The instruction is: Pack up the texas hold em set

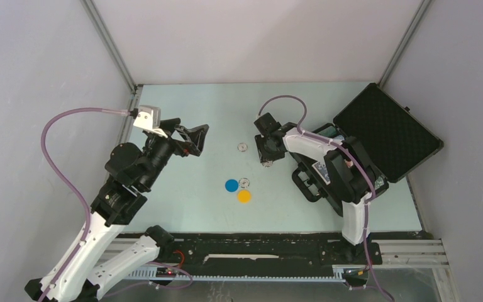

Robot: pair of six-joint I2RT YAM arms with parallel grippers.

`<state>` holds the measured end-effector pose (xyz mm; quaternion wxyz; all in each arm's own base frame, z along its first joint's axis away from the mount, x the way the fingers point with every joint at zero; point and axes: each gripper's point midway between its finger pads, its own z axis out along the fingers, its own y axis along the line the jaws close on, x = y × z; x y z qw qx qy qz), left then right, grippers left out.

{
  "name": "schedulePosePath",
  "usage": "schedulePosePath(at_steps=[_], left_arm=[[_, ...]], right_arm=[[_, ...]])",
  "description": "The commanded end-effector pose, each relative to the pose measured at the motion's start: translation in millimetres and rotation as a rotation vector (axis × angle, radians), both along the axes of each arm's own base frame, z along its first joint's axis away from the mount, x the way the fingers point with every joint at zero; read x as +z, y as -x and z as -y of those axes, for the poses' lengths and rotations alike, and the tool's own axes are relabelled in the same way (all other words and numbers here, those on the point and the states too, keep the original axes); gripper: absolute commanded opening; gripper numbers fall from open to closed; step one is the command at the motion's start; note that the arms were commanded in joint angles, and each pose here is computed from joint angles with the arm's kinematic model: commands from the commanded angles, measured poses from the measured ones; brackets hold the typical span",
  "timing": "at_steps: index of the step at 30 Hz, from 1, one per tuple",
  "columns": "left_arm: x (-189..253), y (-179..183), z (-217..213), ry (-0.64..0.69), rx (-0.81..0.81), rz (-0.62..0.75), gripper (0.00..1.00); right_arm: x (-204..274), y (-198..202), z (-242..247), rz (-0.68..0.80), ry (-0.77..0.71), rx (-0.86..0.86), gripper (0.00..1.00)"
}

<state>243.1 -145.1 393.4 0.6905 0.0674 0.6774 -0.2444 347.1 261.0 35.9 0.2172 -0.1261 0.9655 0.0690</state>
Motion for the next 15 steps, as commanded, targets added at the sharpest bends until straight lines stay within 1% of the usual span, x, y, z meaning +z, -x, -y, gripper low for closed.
schedulePosePath(at_steps=[1, 12, 15], left_arm=[[-0.4, 0.7, 4.1, 0.015, -0.017, 0.014, 1.0], [0.2, 1.5, 3.6, 0.017, -0.017, 0.017, 1.0], [-0.4, 1.4, 3.6, 0.016, -0.017, 0.015, 1.0]], right_arm=[[5.3, -13.0, -6.2, 0.027, -0.002, -0.003, 0.53], [-1.4, -15.5, -6.0, 0.013, 0.003, -0.006, 0.56], [2.3, -16.0, -6.4, 0.018, 0.0, -0.006, 0.59]])
